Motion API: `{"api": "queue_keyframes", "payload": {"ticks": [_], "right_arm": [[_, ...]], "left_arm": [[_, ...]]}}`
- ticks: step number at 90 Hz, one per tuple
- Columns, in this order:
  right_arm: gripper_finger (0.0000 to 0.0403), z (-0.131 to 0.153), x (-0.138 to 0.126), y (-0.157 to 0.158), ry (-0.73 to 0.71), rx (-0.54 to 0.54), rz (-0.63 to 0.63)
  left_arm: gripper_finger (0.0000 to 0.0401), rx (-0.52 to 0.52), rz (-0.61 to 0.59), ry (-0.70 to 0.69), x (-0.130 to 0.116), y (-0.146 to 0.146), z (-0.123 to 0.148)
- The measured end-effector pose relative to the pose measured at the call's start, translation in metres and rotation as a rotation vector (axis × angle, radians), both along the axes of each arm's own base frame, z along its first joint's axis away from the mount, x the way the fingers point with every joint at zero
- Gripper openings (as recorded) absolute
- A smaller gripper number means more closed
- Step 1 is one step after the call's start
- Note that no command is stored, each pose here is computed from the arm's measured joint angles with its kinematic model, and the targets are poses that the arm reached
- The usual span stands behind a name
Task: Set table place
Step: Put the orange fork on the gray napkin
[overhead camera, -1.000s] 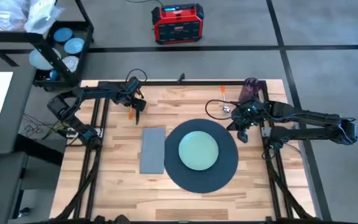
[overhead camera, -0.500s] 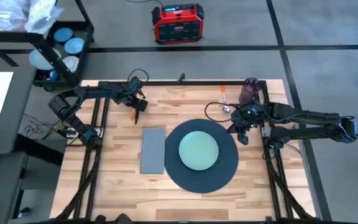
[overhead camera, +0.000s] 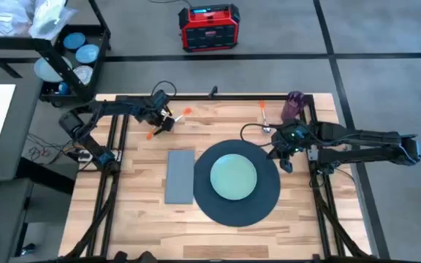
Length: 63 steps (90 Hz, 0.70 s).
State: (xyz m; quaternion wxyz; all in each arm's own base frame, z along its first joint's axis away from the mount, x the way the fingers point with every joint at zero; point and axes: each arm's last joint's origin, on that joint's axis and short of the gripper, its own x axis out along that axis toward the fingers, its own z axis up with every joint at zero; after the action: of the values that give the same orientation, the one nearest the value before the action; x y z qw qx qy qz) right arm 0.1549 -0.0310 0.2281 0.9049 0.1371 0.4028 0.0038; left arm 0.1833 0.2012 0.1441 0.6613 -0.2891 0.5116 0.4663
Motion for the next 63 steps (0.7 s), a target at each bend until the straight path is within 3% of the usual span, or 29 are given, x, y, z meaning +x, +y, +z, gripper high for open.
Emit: {"api": "queue_keyframes", "payload": {"ticks": [29, 44, 63], "right_arm": [[0.0016, 0.0, 0.0, -0.001, 0.007, -0.024, -0.01], [0.0016, 0.0, 0.0, -0.001, 0.005, -0.034, -0.001], [0.0016, 0.0, 0.0, -0.001, 0.004, -0.037, 0.002]], "left_arm": [[0.0, -0.006, -0.058, 0.017, 0.024, -0.008, 0.032], [0.0, -0.035, -0.102, 0.119, 0.031, -0.018, 0.053], [0.0, -0.082, -0.134, 0.003, 0.051, -0.049, 0.07]]}}
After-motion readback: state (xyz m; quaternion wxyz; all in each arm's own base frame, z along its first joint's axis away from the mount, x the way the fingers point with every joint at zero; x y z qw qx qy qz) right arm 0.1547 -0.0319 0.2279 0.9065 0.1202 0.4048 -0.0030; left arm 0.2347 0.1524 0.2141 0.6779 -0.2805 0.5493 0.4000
